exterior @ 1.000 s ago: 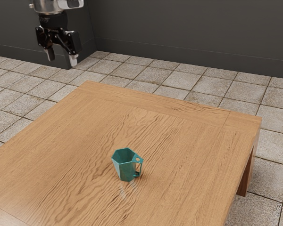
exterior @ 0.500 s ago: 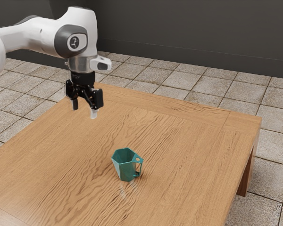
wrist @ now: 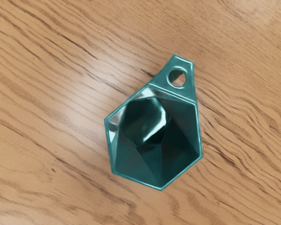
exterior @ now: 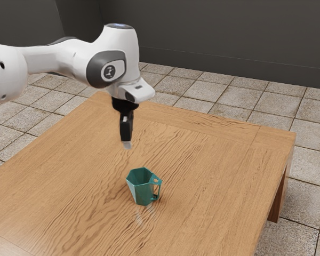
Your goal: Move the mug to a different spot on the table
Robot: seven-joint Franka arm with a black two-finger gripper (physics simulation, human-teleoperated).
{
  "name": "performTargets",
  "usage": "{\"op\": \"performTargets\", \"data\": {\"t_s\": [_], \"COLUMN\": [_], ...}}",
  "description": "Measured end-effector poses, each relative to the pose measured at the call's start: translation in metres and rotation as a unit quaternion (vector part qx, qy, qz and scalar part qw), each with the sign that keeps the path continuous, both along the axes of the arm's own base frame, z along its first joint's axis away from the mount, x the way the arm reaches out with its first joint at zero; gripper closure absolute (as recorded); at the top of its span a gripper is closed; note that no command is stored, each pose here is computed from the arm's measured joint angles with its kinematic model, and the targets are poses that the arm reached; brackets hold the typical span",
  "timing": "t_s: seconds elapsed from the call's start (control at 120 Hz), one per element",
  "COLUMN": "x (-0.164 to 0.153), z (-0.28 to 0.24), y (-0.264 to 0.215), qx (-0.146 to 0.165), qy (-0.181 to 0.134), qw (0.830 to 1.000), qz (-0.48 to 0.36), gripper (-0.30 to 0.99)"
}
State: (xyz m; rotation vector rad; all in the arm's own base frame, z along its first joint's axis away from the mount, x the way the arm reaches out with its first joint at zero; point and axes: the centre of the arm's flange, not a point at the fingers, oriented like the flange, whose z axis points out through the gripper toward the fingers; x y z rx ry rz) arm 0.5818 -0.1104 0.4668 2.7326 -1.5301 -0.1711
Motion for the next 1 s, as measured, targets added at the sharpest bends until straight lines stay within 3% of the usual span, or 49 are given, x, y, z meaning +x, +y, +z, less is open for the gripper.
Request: {"op": "performTargets", "data": {"t_s": [0.133,0.3,0.392,0.533,0.8,1.0], "x": [0.013,0.014,0.011,0.013,0.027,0.041], "z": [-0.006,-0.025,-0.038,-0.074,-0.124,-0.138], "y": [-0.028,-0.112,-0.136,-0.135,-0.098,-0.068], "qx": [-0.052,-0.095,-0.107,-0.112,-0.108,-0.084], "qy": [-0.005,-0.018,-0.024,-0.009,0.008,0.012], "qw": [0.993,0.961,0.946,0.936,0.941,0.964], "qz": [-0.108,-0.259,-0.305,-0.333,-0.322,-0.253], "gripper": [0.0,0.0,0.0,0.0,0.0,0.0]}}
